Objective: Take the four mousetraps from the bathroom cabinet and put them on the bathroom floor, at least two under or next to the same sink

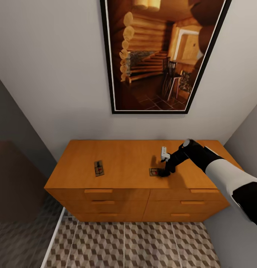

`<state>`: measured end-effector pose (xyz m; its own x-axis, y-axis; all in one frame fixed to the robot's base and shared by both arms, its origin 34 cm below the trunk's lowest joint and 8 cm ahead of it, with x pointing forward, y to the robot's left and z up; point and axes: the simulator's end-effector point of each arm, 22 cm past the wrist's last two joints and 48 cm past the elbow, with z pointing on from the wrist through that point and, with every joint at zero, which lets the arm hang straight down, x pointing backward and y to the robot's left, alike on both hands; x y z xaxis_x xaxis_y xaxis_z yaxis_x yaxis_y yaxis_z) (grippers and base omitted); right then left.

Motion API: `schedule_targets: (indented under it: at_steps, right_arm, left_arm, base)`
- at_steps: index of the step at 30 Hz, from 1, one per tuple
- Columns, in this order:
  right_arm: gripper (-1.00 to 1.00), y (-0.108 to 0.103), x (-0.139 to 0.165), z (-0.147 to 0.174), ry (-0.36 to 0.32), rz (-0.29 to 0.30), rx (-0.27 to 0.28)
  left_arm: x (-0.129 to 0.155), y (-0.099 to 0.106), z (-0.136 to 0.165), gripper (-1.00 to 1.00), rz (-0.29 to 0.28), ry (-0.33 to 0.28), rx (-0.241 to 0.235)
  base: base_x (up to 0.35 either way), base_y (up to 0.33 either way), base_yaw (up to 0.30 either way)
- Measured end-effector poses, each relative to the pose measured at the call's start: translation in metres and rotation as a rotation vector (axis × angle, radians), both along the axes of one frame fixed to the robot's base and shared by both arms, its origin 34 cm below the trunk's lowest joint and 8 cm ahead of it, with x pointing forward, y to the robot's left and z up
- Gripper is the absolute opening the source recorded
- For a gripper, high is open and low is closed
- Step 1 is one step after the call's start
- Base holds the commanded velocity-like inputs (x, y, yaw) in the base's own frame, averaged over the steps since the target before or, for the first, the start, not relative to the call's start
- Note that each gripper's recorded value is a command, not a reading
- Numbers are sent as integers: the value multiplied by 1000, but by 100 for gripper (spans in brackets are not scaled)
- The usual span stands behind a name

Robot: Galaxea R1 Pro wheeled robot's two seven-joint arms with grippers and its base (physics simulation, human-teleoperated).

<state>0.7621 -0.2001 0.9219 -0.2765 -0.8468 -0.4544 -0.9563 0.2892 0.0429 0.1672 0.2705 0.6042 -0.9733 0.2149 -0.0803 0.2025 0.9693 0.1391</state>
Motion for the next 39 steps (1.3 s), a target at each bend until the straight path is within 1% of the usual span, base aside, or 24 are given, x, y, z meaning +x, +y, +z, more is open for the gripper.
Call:
schedule_targets:
  at_steps: [5,10,39]
  right_arm:
    - [100,-6,-1,-3,-2,12,-34]
    - [100,-9,0,-4,-6,11,-47]
    - [100,-4,5,-5,-30,8,-51]
  left_arm:
    - [0,-1,0,100,0,0,-1]
    - [0,-1,0,100,0,-1,-1]
    - [0,-2,0,100,1,0,-3]
  base:
    - [-108,0,0]
    - [-24,0,0]
    - [-1,0,0]
